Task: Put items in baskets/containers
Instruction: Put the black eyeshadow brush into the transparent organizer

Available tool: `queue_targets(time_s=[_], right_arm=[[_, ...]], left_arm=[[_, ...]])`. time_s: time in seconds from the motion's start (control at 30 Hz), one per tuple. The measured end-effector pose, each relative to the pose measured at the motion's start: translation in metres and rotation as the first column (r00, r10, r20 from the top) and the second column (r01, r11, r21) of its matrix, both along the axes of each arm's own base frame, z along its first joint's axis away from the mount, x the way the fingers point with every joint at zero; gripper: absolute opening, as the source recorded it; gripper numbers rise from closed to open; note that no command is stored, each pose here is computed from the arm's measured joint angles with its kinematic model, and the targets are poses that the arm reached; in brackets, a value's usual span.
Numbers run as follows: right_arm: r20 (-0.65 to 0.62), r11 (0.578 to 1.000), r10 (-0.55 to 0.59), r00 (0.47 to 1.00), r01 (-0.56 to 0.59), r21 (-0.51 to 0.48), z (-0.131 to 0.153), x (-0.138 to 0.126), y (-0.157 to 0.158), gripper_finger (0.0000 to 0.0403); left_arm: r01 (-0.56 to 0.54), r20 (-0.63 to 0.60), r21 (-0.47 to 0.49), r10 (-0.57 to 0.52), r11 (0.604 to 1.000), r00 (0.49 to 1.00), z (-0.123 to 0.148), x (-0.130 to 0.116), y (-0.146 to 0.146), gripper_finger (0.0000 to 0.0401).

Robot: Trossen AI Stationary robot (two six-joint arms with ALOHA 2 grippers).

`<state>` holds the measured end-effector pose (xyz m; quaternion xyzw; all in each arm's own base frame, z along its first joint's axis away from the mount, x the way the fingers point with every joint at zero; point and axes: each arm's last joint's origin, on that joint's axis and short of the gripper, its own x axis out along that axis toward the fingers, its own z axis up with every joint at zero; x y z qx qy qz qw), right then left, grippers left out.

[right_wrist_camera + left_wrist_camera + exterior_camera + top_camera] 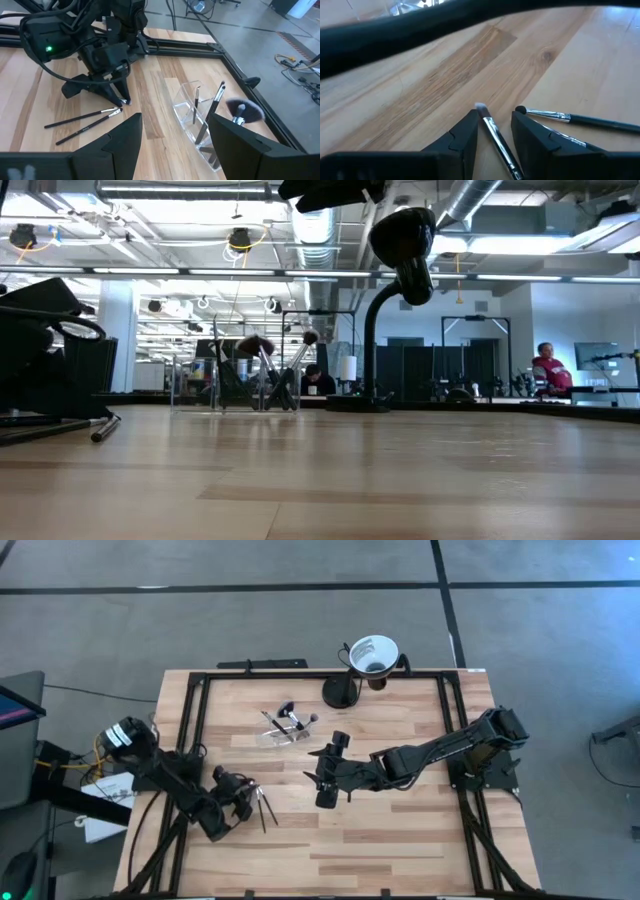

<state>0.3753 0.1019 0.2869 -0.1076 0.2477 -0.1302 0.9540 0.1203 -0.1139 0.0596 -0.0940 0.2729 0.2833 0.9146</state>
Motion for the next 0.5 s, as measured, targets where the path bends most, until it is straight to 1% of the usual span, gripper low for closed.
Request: queue_targets(time_s=[0.1, 0.17, 0.23, 0.33, 0.37, 0.5], right_arm=[[0.0, 1.0, 0.0, 1.0, 0.0, 0.0, 0.0, 0.0, 0.0, 0.0221], [0.0, 1.0, 0.0, 1.0, 0.0, 0.0, 0.0, 0.0, 0.0, 0.0221], [0.0, 1.0, 0.0, 1.0, 0.0, 0.0, 0.0, 0.0, 0.0, 0.0221], [0.0, 1.0, 0.0, 1.0, 0.0, 0.0, 0.0, 0.0, 0.0, 0.0221], [0.0, 1.0, 0.0, 1.0, 0.0, 0.0, 0.0, 0.0, 0.0, 0.0221], [0.0, 1.0, -0.001, 1.0, 0.001, 0.0, 0.0, 0.0, 0.0, 0.0221]], left_arm=[[0.003, 0.034, -0.004, -0.003, 1.0, 0.999, -0.0018, -0.0005, -0.0024, 0.0112], [0.002, 0.04, 0.002, -0.002, 1.0, 0.999, -0.0027, -0.0004, -0.0025, 0.0098], [0.001, 0.043, 0.001, -0.001, 1.0, 0.999, -0.0032, -0.0002, -0.0028, 0.0074], [-0.009, 0.05, -0.017, 0.01, 1.0, 0.999, -0.0032, 0.0007, -0.0029, 0.0024], [-0.013, 0.052, -0.028, 0.015, 1.0, 0.999, -0.0028, 0.0009, -0.003, 0.0016], [-0.017, 0.082, -0.076, 0.023, 0.997, 0.996, 0.0048, 0.0022, -0.0041, 0.0015]])
